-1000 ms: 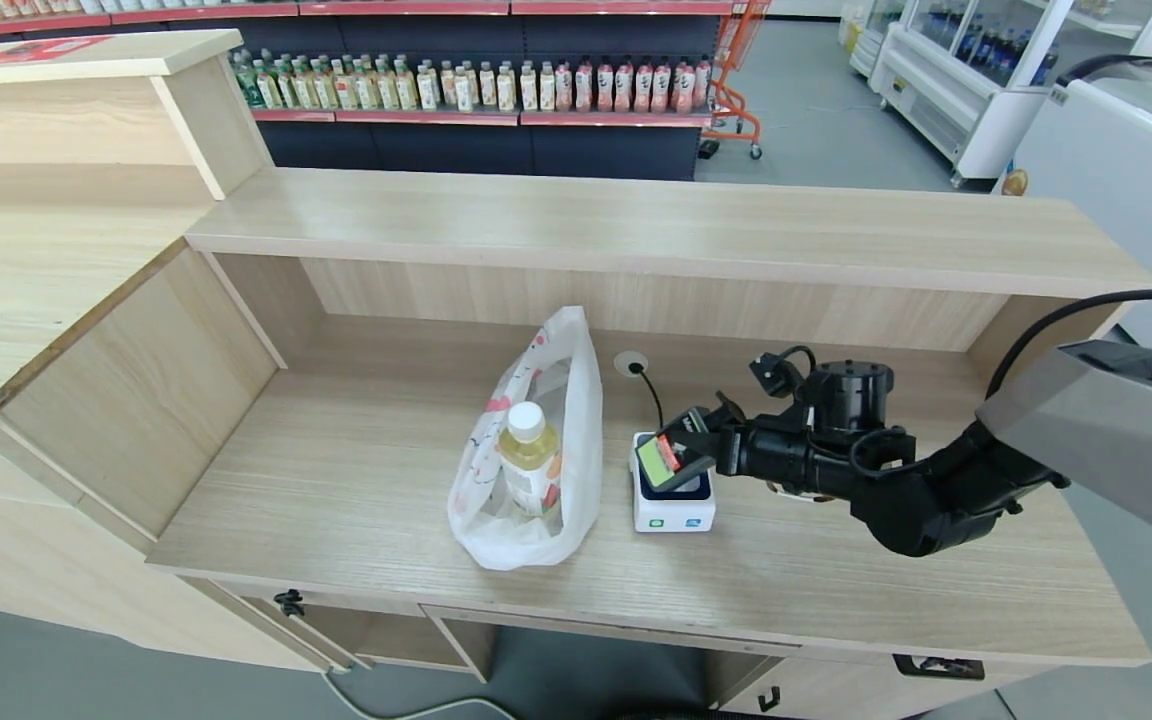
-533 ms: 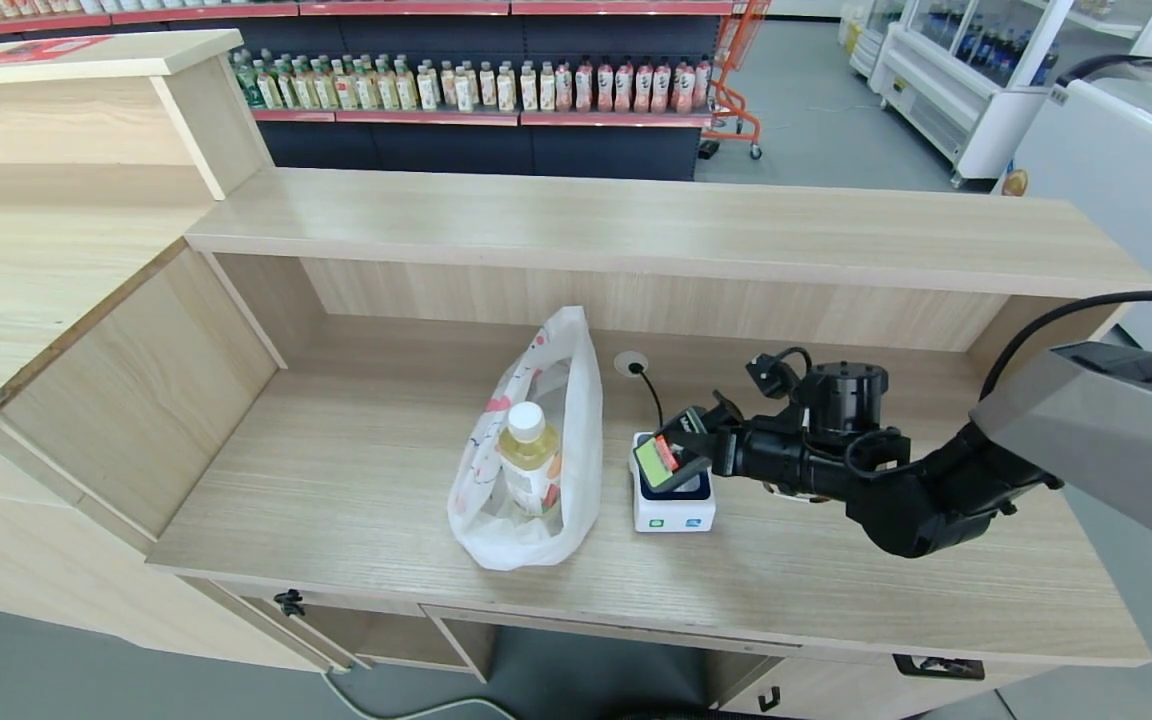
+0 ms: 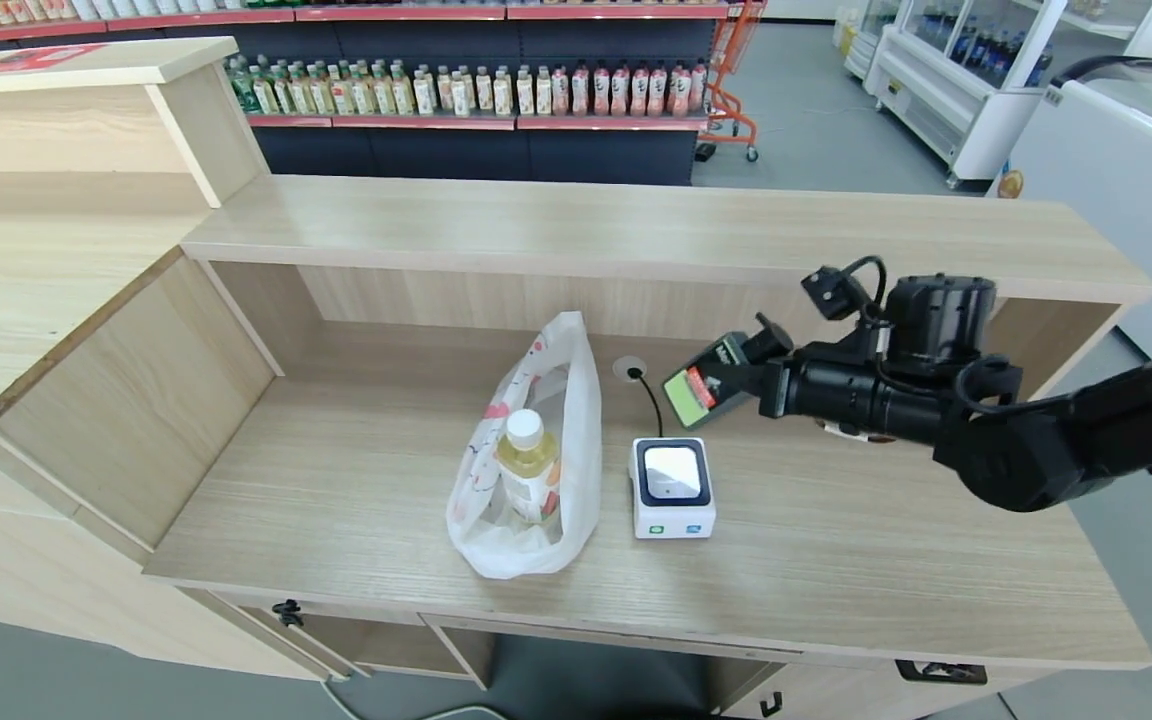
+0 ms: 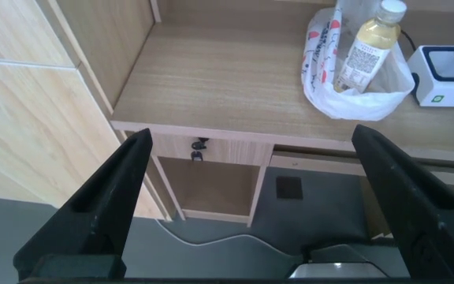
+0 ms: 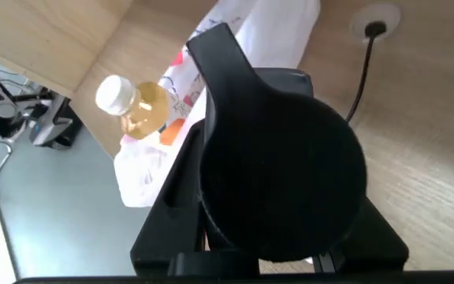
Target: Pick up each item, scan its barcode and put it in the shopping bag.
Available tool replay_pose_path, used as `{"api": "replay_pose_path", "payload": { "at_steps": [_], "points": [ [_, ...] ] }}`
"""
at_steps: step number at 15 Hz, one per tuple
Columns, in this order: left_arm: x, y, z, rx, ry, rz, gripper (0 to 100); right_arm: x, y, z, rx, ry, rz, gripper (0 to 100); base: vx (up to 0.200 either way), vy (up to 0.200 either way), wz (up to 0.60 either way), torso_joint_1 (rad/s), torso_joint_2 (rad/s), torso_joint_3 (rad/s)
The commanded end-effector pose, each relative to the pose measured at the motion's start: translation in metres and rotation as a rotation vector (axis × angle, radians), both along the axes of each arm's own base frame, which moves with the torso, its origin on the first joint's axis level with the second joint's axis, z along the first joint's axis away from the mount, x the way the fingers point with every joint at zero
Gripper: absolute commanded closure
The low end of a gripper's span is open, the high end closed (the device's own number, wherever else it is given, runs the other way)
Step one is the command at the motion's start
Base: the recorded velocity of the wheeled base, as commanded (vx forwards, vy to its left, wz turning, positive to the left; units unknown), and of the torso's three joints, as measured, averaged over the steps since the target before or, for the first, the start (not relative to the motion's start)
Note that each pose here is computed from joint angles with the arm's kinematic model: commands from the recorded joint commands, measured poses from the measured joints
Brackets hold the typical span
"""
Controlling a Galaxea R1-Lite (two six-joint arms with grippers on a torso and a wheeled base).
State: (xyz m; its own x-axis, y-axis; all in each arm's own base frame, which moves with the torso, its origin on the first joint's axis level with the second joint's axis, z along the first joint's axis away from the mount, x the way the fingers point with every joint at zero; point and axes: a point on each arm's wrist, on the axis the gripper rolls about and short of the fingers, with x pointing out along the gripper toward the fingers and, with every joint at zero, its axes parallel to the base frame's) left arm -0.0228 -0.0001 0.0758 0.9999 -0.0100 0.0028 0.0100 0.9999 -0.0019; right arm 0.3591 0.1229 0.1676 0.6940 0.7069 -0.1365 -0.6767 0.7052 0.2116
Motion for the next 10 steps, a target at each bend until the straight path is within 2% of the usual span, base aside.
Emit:
{"api": "replay_pose_path", "payload": {
  "at_steps": [1, 3, 5, 8, 10],
  "points": [
    [0.0, 0.0, 0.0, -0.001, 0.001, -0.001, 0, -0.016, -0.003, 0.039, 0.012, -0.109, 0.009, 100, 0.0, 0.2, 0.0, 0.012, 0.0, 0.007],
    [0.0, 0.0, 0.0, -0.001, 0.001, -0.001, 0, -0.012, -0.002, 0.036, -0.006, -0.105, 0.011, 100, 0.0, 0.2, 0.0, 0.015, 0.01, 0.0],
    [0.0, 0.0, 0.0, -0.001, 0.0, -0.001, 0, -0.001, 0.002, 0.03, -0.01, -0.097, 0.01, 100, 0.2, 0.2, 0.0, -0.007, 0.0, 0.002],
    [0.0, 0.0, 0.0, 0.002, 0.001, -0.002, 0, 0.036, 0.011, 0.014, -0.033, -0.12, 0.007, 100, 0.0, 0.0, 0.0, 0.0, 0.0, 0.0],
    [0.0, 0.0, 0.0, 0.002, 0.0, -0.002, 0, 0.055, 0.018, 0.002, -0.041, -0.098, 0.011, 100, 0.0, 0.0, 0.0, 0.0, 0.0, 0.0]
  ]
}}
